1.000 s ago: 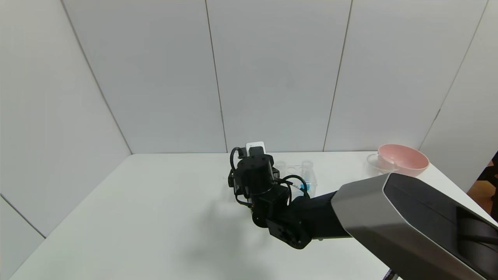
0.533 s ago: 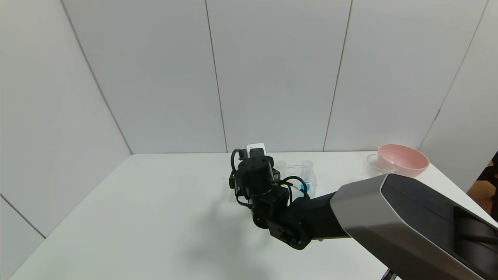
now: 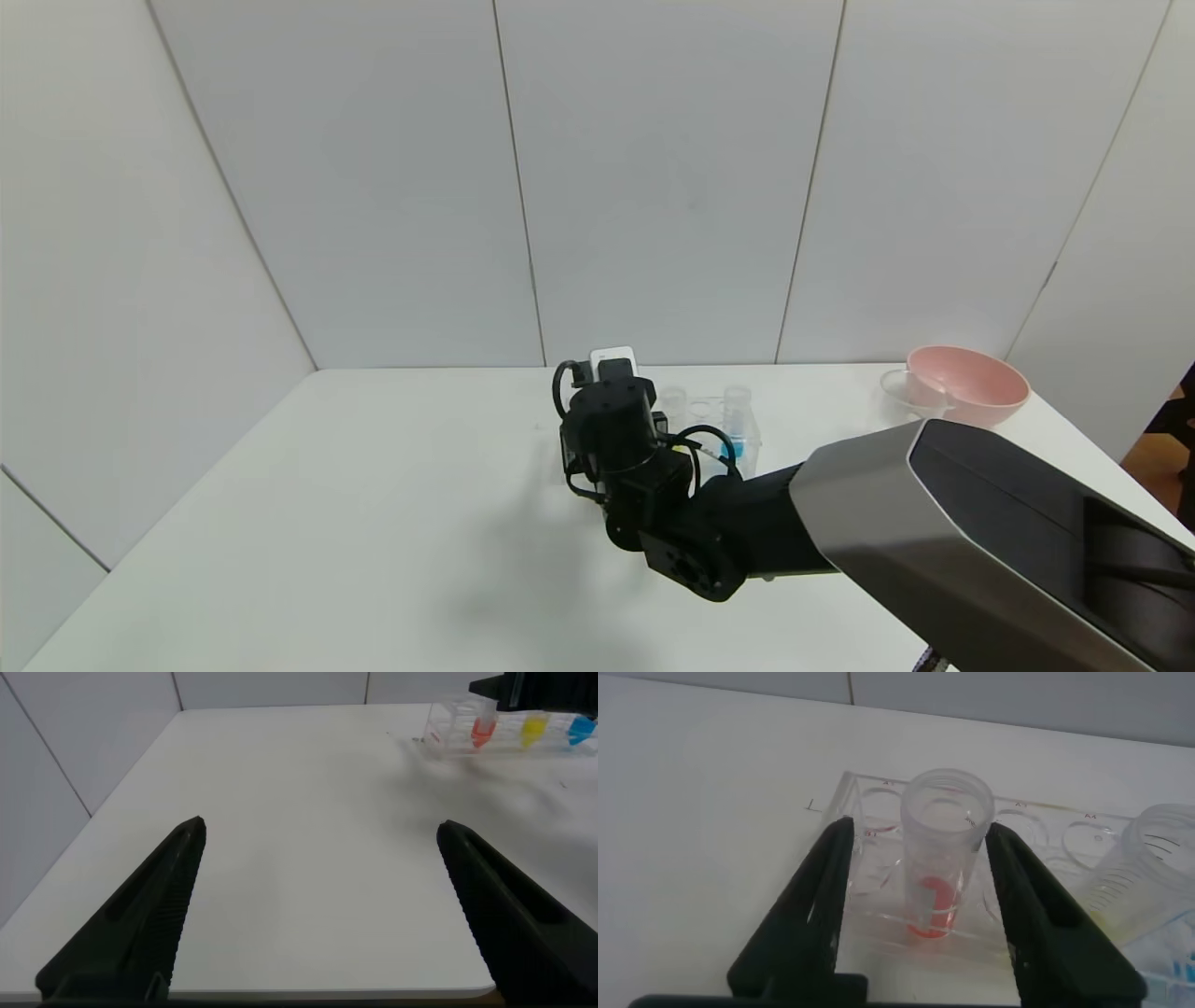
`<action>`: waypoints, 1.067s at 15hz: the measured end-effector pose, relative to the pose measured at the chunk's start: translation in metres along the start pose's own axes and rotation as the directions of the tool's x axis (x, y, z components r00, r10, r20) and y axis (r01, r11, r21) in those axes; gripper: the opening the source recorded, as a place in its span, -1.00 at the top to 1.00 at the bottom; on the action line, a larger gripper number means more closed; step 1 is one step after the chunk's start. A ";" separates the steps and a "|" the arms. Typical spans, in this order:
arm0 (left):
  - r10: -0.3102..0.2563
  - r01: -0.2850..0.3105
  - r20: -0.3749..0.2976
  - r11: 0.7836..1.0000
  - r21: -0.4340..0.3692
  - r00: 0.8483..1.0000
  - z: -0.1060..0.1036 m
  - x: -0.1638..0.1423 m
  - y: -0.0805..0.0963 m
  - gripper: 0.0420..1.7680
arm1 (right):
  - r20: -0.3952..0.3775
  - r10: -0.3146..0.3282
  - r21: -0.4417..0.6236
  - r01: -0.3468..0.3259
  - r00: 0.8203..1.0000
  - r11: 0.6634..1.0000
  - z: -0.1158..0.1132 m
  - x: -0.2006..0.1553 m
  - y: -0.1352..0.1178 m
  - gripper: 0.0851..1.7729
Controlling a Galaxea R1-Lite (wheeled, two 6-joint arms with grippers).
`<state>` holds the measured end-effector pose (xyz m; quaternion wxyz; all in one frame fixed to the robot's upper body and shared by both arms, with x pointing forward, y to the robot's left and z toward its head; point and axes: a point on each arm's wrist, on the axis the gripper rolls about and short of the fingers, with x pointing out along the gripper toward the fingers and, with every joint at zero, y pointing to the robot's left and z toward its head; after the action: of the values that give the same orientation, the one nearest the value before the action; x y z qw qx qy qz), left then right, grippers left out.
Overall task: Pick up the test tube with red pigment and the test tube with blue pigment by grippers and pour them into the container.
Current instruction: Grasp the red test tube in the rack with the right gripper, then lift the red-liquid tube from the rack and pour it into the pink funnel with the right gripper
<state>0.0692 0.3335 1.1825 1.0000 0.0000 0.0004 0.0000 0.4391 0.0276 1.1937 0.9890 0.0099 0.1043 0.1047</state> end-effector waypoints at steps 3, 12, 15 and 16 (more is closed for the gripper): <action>0.000 0.000 0.000 1.000 0.000 1.000 0.000 0.000 0.000 -1.00 | -0.002 -0.002 -0.001 0.002 1.000 1.000 0.000 0.000 0.000 0.26; 0.000 0.000 0.000 1.000 0.000 1.000 0.000 0.000 0.000 -1.00 | 0.016 0.001 -0.008 -0.001 1.000 1.000 0.011 -0.006 0.000 0.51; 0.000 0.000 0.000 1.000 0.000 1.000 0.000 0.000 0.000 -1.00 | 0.042 0.011 -0.018 -0.010 0.999 1.000 0.033 -0.016 -0.002 0.51; 0.000 0.000 0.000 1.000 0.000 1.000 0.000 0.000 0.000 -1.00 | 0.049 0.016 -0.017 -0.015 0.999 1.000 0.042 -0.020 -0.002 0.51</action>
<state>0.0692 0.3335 1.1825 1.0000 0.0000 0.0004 0.0000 0.4288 0.0214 1.2387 0.9904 0.0050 0.0789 0.1130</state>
